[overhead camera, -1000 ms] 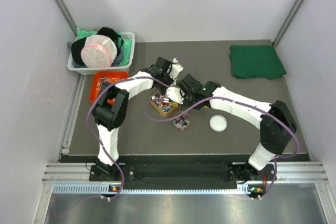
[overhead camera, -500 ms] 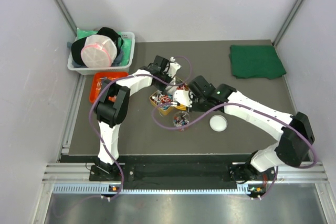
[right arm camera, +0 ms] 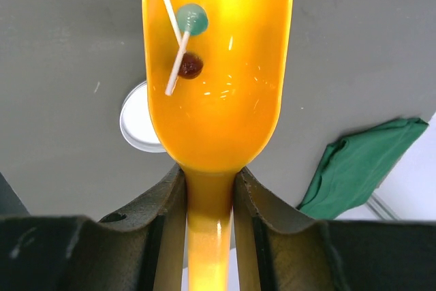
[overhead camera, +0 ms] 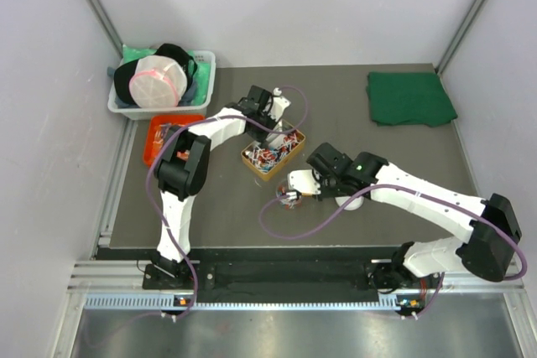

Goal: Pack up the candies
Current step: Scoop the fake candies from the storage box, then place the fake candies in the packing bottle.

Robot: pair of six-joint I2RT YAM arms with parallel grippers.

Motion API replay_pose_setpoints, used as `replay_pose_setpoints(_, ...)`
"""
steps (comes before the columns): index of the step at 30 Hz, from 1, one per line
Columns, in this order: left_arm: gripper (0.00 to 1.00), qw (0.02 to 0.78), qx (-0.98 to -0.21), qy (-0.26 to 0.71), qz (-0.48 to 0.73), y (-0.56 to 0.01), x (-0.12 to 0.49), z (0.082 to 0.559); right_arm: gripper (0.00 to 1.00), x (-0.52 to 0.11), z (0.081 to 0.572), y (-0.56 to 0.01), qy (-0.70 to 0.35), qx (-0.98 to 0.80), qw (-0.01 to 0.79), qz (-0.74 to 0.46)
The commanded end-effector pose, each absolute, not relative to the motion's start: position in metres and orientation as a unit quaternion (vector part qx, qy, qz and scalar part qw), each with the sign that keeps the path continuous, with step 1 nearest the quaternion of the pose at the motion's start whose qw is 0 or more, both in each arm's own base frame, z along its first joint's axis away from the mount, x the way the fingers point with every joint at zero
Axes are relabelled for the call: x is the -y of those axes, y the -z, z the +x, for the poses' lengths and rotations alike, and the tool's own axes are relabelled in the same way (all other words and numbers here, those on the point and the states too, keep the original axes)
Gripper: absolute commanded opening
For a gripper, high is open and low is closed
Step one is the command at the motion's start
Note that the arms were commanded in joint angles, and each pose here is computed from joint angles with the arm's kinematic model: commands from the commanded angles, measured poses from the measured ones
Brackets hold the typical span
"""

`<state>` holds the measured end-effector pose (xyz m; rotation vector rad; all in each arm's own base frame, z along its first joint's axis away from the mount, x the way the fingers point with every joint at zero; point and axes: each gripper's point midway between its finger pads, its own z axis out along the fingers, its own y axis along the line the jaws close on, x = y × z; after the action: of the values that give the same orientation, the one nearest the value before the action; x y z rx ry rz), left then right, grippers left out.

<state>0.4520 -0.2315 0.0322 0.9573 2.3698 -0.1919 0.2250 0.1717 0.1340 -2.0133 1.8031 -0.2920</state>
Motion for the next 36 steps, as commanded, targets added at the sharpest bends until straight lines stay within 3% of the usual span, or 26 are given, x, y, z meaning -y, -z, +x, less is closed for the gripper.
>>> replay_pose_setpoints(1, 0.02, 0.305, -0.884, 0.071, 0.347, -0.037, 0.233, 0.468, 0.0, -0.172, 0.23, -0.149, 0.138, -0.628, 0.231, -0.73)
replay_pose_setpoints(18, 0.2, 0.305, -0.882, 0.086, 0.347, -0.046, 0.237, 0.463, 0.0, -0.188, 0.245, -0.152, 0.222, -0.575, 0.221, -0.756)
replay_pose_setpoints(27, 0.48, 0.317, -0.875, 0.108, 0.349, -0.067, 0.242, 0.458, 0.0, -0.194, 0.252, -0.154, 0.254, -0.555, 0.221, -0.761)
replay_pose_setpoints(36, 0.61, 0.336, -0.867, 0.112, 0.349, -0.089, 0.244, 0.459, 0.0, -0.201, 0.255, -0.157, 0.288, -0.528, 0.219, -0.768)
